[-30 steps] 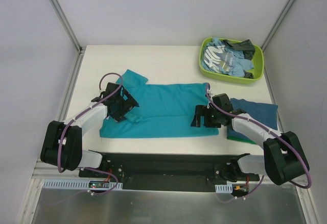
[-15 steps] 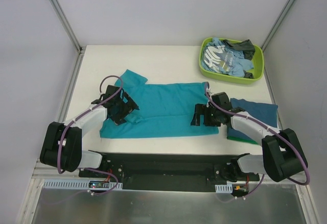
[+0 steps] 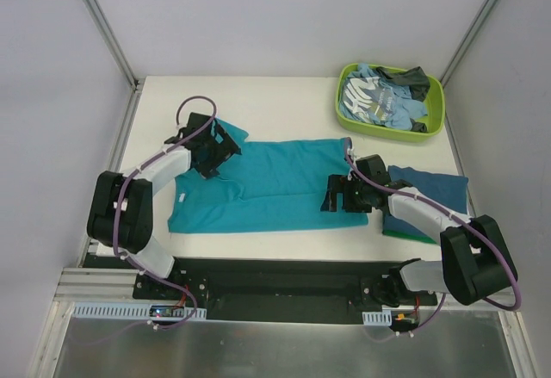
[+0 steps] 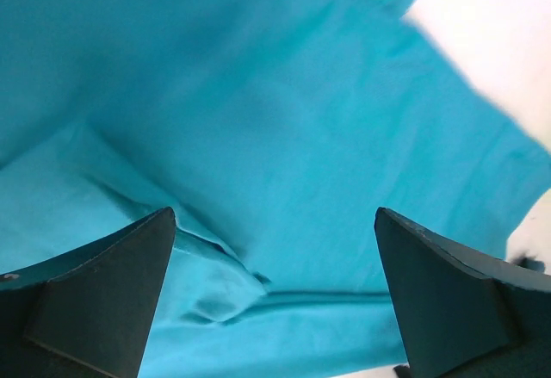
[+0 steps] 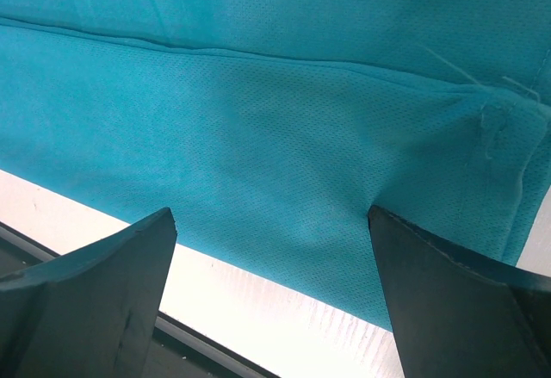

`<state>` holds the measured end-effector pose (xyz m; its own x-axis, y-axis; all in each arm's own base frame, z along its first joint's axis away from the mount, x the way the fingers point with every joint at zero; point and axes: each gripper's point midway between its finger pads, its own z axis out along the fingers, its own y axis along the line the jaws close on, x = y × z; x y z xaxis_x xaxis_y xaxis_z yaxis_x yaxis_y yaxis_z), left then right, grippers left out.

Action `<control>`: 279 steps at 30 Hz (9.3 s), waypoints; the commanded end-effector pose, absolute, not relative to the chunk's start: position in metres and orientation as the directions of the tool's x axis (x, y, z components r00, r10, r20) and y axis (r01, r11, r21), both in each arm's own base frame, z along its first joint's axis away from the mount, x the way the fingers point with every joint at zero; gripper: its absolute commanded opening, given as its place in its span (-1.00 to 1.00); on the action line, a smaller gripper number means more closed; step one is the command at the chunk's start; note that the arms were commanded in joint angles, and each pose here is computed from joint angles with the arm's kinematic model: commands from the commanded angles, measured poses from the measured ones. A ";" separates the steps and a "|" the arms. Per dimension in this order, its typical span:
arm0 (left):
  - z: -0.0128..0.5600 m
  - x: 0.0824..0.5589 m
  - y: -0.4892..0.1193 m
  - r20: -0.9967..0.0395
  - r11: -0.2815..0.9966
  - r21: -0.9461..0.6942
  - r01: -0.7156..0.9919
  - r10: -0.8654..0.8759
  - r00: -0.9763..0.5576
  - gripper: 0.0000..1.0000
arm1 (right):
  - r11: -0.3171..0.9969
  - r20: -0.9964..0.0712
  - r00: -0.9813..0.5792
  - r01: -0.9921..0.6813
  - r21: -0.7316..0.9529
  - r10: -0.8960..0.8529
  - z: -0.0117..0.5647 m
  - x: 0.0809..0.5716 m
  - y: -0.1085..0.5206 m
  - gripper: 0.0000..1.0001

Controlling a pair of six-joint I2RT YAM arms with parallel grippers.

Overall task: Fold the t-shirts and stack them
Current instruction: Fold the flattened tshirt in 1/3 of the way, then grap the side of the flattened tshirt furthest away from the robot with both arms

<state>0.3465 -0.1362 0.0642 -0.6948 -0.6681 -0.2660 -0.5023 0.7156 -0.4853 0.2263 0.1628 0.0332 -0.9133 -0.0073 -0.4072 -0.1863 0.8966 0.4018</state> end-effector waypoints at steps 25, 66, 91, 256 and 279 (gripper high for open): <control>0.050 0.267 -0.096 -0.395 0.812 -0.400 -0.424 -0.571 -0.720 0.98 | 0.912 -0.459 -0.886 -0.232 0.337 -0.056 0.044 0.221 0.155 0.93; 0.062 0.263 -0.089 -0.304 0.785 -0.319 -0.531 -0.616 -0.727 0.98 | 0.872 -0.500 -0.865 -0.277 0.404 -0.043 0.084 0.221 0.196 0.93; 0.132 0.429 -0.058 -0.460 0.898 -0.262 -0.354 -0.439 -0.772 0.98 | 0.926 -0.588 -0.808 -0.242 0.290 -0.027 0.130 0.339 0.188 0.93; 0.032 0.496 -0.049 -0.334 0.978 0.082 -0.194 -0.157 -0.929 -0.05 | 0.960 -0.484 -0.874 -0.110 0.258 0.030 0.076 0.265 0.124 0.93; 0.008 0.476 -0.052 -0.260 0.982 0.065 -0.178 -0.155 -0.953 -1.00 | 0.982 -0.572 -0.800 0.113 0.149 0.179 0.074 0.378 0.120 0.93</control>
<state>0.5014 -0.0552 0.0210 -0.9200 -0.1698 -0.3533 -0.2004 0.9783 0.0517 0.3336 0.1205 0.0701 -0.8523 0.1209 -0.5089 0.0366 0.9843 0.1727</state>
